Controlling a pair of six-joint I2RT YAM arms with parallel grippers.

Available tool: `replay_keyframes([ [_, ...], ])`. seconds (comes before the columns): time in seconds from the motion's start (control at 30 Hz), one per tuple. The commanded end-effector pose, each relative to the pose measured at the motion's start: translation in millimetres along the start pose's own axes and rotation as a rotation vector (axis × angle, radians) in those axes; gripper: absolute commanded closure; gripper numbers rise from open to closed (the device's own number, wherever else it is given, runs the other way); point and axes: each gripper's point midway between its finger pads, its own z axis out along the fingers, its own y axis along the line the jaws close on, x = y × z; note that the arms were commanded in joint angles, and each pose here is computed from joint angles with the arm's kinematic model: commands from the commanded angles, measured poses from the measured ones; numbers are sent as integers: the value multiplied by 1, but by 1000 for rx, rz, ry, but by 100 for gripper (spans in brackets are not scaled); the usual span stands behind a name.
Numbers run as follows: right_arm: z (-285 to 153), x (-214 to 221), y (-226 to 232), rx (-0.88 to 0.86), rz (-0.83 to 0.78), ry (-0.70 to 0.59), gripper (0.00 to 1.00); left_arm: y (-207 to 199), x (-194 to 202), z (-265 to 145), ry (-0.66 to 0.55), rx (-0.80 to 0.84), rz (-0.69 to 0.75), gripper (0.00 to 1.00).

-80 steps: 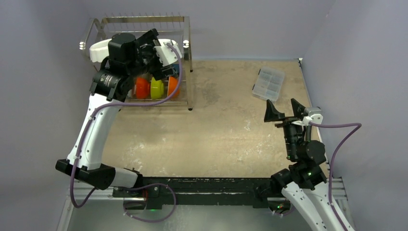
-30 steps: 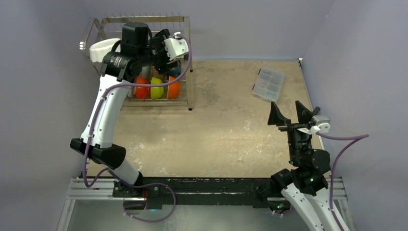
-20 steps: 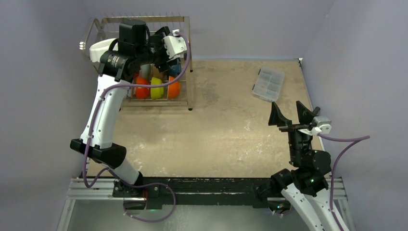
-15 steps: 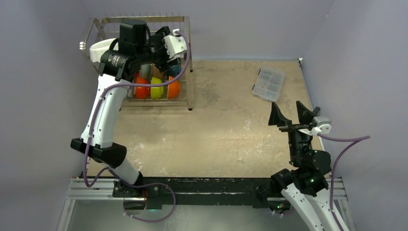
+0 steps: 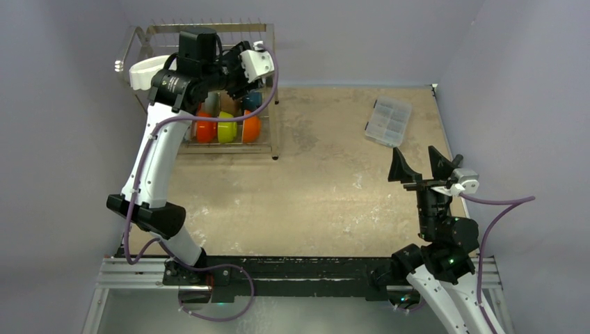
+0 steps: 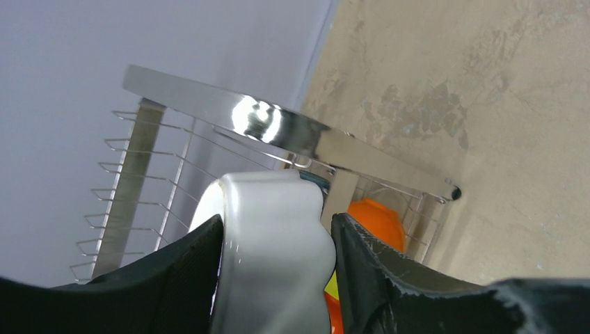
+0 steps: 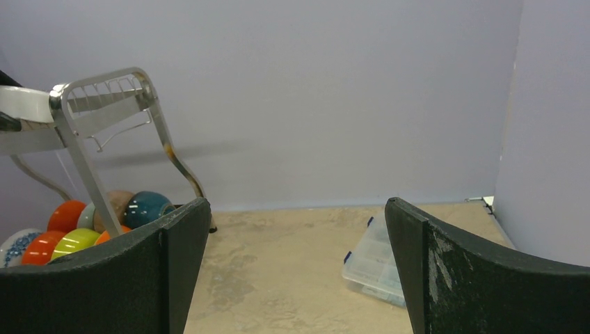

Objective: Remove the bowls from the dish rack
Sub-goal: Adjust the bowl in the dish rack.

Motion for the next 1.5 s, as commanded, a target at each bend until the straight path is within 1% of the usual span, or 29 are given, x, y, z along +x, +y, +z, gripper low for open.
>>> replay_keyframes([
  [0.0,0,-13,-1,7,4,-47,1,9,-23,-16,-72,-28,13,57],
  [0.03,0,-13,-2,7,4,-46,1,9,-23,-17,-74,-29,12,60],
  [0.1,0,-13,-1,6,4,-48,1,8,-23,-17,-72,-29,10,62],
  [0.17,-1,-14,-1,6,5,-50,1,8,-21,-16,-66,-28,7,68],
  [0.37,-1,-13,-1,4,5,-47,1,10,-21,-16,-66,-41,3,74],
  [0.57,2,-11,0,3,-1,-33,1,17,-21,-18,-64,-84,-3,78],
  [0.73,6,-10,2,2,-6,-16,1,26,-25,-23,-70,-133,1,84],
  [0.83,8,-8,3,-1,-11,-2,1,31,-27,-27,-77,-162,18,85],
  [0.9,10,-6,3,-5,-44,10,1,34,-26,-28,-75,-184,26,88],
  [1.1,18,2,12,-48,-78,77,1,48,-21,-29,-59,-276,3,90],
  [1.33,23,11,19,-75,-93,131,1,60,-26,-32,-90,-342,-1,100],
  [1.47,25,12,19,-75,-93,135,1,65,-38,-37,-130,-356,3,100],
])
